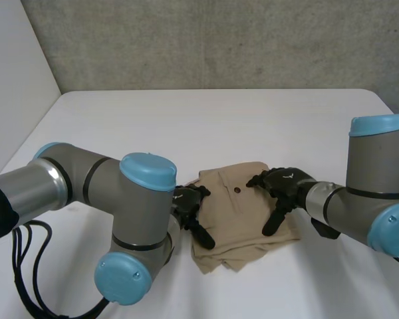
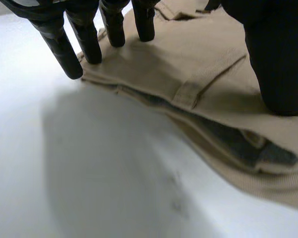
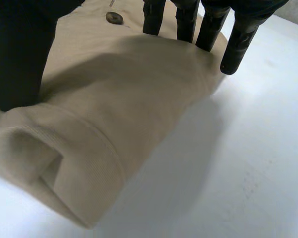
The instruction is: Fold the shorts.
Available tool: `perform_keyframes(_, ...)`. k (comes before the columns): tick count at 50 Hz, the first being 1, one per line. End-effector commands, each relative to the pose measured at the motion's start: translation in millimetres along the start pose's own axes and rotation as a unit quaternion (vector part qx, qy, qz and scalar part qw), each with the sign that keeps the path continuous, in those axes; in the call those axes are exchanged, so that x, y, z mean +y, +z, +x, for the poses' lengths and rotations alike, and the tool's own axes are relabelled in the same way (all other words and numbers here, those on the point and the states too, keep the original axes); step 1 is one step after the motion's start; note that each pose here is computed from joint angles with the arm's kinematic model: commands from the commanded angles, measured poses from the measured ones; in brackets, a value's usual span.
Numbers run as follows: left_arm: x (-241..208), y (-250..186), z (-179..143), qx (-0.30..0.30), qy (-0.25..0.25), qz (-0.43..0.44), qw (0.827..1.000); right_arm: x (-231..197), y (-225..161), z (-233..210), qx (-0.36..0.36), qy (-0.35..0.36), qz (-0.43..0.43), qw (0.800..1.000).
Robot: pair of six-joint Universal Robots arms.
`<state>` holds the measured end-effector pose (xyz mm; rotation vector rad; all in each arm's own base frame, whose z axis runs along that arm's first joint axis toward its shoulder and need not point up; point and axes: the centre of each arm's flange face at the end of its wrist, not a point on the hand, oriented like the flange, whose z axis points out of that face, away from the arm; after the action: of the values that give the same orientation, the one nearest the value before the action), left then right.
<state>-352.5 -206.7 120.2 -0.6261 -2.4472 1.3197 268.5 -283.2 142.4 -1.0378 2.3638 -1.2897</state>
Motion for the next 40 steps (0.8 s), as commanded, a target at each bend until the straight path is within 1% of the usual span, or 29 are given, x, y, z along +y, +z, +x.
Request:
perform_keyframes(1,2.4,0.3,-3.8,-0.005,0.001,-0.008,1.000,3.7,-2.5,2.1,0.015,-0.018,0.030,0.999)
perform_keyframes(8,10.5,-6.3,-3.0,-0.003,0.005,-0.022,1.000,-1.7,-9.4,1.6,0.037,-0.036,0.085,0.995)
perform_keyframes(11,4.1,-12.1,-1.1,0.000,0.005,-0.013,1.000,-3.9,-14.6,-0.9,0.042,-0.043,0.103,0.993)
perform_keyframes(17,-37.9,-42.7,-0.3,0.011,-0.008,0.050,0.999,-4.5,-26.1,-6.0,0.045,-0.047,0.117,0.991)
perform_keyframes(21,-73.0,-69.5,-3.0,0.016,-0.019,0.106,0.994,-27.5,-46.8,1.9,0.076,-0.049,0.159,0.983)
perform_keyframes(22,-79.3,-74.4,-4.5,0.015,-0.022,0.116,0.993,-41.0,-58.5,5.4,0.097,-0.050,0.181,0.977)
perform_keyframes(23,-94.6,-84.9,-10.6,0.011,-0.028,0.141,0.990,-48.4,-64.4,8.2,0.110,-0.047,0.192,0.974)
perform_keyframes(25,-105.5,-91.9,-17.9,0.003,-0.034,0.156,0.987,-62.6,-77.5,13.6,0.140,-0.039,0.215,0.966)
perform_keyframes(26,-112.2,-96.6,-22.9,-0.001,-0.038,0.166,0.985,-76.2,-90.2,19.2,0.169,-0.029,0.235,0.957)
perform_keyframes(27,-126.0,-106.3,-33.6,-0.011,-0.046,0.185,0.982,-83.9,-97.1,22.8,0.184,-0.023,0.246,0.951)
perform_keyframes(30,-144.0,-121.4,-50.7,-0.028,-0.057,0.208,0.976,-104.0,-119.9,31.5,0.227,-0.007,0.269,0.936)
perform_keyframes(31,-153.7,-130.1,-61.0,-0.038,-0.063,0.220,0.973,-107.5,-125.2,32.3,0.233,-0.004,0.270,0.934)
perform_keyframes(34,-165.8,-142.3,-71.0,-0.041,-0.066,0.233,0.969,-121.0,-145.9,34.1,0.246,0.004,0.268,0.932)
perform_keyframes(37,-178.4,-152.0,-82.3,-0.037,-0.065,0.243,0.967,-125.3,-157.1,32.0,0.240,0.011,0.252,0.937)
perform_keyframes(40,-183.8,-153.4,-92.5,-0.032,-0.065,0.238,0.969,-127.1,-160.9,31.4,0.236,0.020,0.248,0.939)
